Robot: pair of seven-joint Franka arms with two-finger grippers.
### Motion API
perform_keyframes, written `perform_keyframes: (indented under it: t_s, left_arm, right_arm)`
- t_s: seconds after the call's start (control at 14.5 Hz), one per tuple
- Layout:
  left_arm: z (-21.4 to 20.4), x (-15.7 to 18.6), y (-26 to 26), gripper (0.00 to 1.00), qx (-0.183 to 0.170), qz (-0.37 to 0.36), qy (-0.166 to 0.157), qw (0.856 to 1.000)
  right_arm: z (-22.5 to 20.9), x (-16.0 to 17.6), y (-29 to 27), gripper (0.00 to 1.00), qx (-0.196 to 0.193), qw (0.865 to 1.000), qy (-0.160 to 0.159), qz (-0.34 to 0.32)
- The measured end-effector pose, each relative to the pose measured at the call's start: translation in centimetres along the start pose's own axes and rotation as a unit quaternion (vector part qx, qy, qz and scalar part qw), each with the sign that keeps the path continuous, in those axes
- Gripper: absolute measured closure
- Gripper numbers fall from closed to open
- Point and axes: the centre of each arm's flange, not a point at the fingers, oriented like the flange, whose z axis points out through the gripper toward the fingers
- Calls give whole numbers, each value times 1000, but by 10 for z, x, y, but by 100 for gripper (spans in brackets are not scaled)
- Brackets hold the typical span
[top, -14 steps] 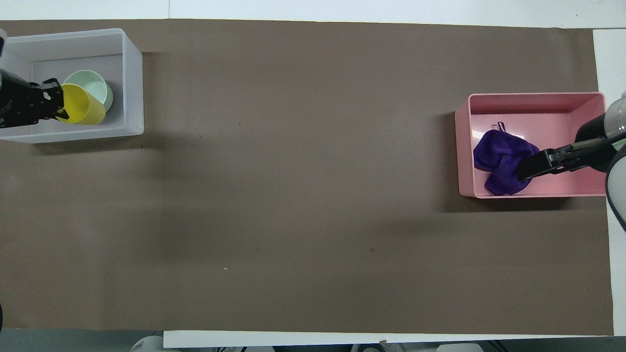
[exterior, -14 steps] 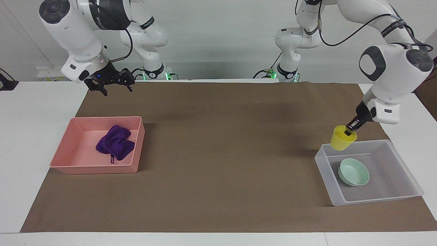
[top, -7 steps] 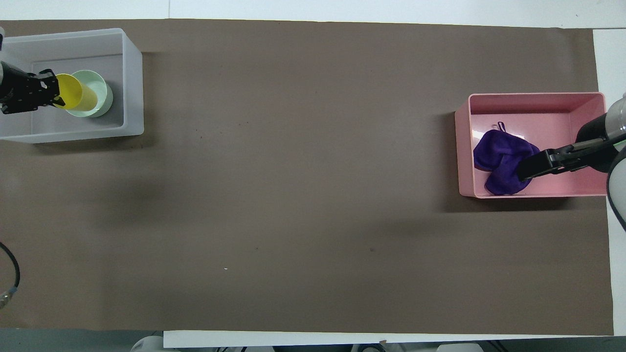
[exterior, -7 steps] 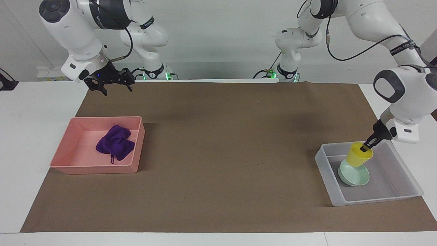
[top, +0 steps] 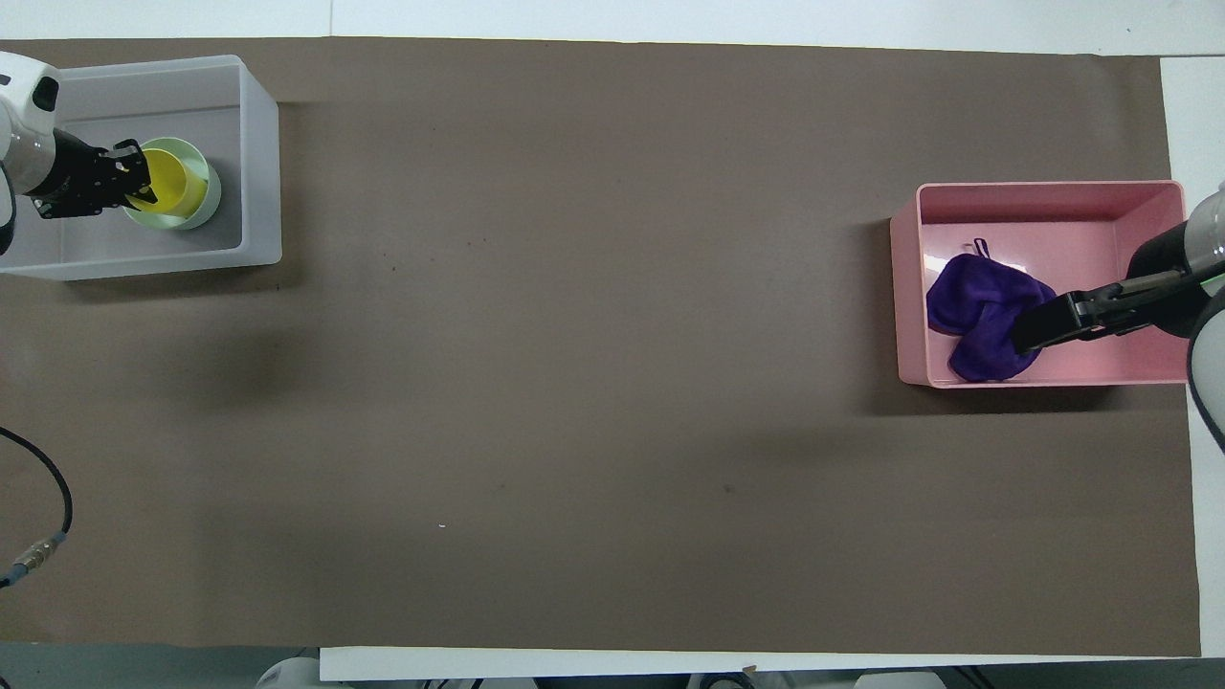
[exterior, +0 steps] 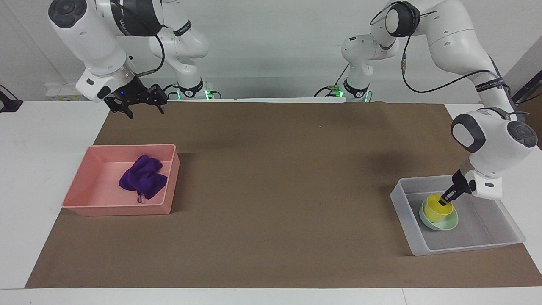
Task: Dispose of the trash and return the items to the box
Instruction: 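Carry the yellow cup with the left gripper into the green bowl, then open the left gripper and lift it away from the cup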
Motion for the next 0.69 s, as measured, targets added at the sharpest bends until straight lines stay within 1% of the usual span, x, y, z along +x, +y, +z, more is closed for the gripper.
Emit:
perform_keyframes:
  t_s: [0.14,0.21,0.41,0.48,0.55,0.69]
  left_arm:
    - [-19,5,4,51,-1,9,1,1000]
    - [-36,9,9,38,-4,15,6,1000]
    - [-97,6,30,6,-18,41,34,998]
    - [-116,-1,39,0,-22,49,42,998]
    - [-135,-12,48,0,-25,56,41,997]
    - [-172,-43,60,0,-26,65,23,997]
  right_arm:
    - [0,0,0,1,0,1000,1,0]
    - [0,0,0,1,0,1000,1,0]
    - [-1,2,0,1,-1,1000,8,0]
    - [-1,2,0,1,-1,1000,8,1]
    - [0,2,0,1,-1,1000,7,6]
    - [5,2,1,1,-1,1000,8,11]
